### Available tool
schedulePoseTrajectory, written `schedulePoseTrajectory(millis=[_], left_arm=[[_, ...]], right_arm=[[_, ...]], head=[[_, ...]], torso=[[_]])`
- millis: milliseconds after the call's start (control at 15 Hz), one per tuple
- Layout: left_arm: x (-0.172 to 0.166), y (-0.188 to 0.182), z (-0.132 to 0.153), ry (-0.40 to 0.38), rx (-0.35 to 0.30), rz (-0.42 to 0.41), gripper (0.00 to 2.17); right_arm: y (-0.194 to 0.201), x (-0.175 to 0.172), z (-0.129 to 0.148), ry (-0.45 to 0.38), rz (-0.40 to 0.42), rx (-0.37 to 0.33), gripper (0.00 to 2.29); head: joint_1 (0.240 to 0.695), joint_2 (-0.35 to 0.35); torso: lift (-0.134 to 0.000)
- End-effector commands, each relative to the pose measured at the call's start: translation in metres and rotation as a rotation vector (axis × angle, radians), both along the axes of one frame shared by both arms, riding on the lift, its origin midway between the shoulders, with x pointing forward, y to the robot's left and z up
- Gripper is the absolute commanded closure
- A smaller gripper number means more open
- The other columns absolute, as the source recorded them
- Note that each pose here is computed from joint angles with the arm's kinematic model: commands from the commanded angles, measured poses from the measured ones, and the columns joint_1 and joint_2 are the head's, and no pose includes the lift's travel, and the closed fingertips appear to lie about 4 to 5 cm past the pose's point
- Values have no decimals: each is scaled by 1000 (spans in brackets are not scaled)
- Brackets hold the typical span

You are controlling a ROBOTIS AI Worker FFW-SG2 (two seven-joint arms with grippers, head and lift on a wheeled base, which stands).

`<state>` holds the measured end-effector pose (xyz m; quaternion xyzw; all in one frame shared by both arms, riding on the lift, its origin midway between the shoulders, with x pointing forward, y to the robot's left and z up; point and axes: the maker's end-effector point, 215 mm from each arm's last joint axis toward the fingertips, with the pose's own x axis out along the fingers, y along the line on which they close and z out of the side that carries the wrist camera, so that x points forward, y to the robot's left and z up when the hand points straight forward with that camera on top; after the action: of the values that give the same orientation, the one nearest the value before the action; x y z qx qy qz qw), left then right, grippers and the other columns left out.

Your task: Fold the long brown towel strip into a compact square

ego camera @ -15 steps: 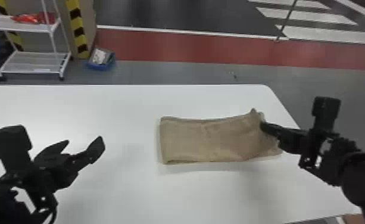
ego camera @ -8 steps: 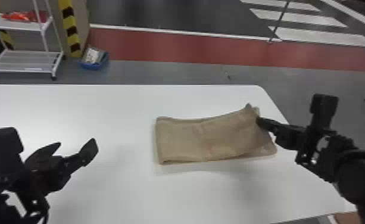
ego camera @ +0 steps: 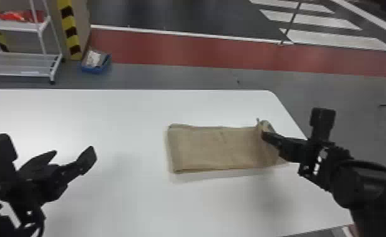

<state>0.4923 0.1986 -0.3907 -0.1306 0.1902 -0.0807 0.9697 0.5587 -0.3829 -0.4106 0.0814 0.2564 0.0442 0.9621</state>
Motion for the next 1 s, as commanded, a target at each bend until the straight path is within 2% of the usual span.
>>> schedulePoseTrajectory(millis=[0,133,267,333,467,600,733,867,933], left_arm=[[4,3,0,-2,5,5,70],[4,6,-1,1,3,10,70],[5,7,-3,5,3,12,70],[5,9,-4,7,2,14,70],[5,10,-8,13,6,15,73],[4,8,-17,29,3,13,73],[4,4,-17,30,2,7,73],[4,6,-16,28,4,9,73],[4,6,-16,28,4,9,73]], right_arm=[[-3,5,14,-32,0,2,1595],[-17,8,40,-77,-14,-1,1595],[-37,8,65,-136,-50,26,1595],[-44,8,67,-144,-61,35,1595],[-56,9,54,-121,-67,20,1595],[-52,6,26,-70,-55,25,1595],[-52,6,13,-48,-59,24,1588],[-55,6,4,-20,-60,-48,1548],[-60,6,3,-19,-75,-70,1237]], head=[[695,-194],[695,-190],[695,-195],[695,-200],[695,-213],[695,-229],[695,-232],[695,-236],[695,-237]], torso=[[-125],[-125],[-125],[-125],[-125],[-125],[-125],[-125],[-125]])
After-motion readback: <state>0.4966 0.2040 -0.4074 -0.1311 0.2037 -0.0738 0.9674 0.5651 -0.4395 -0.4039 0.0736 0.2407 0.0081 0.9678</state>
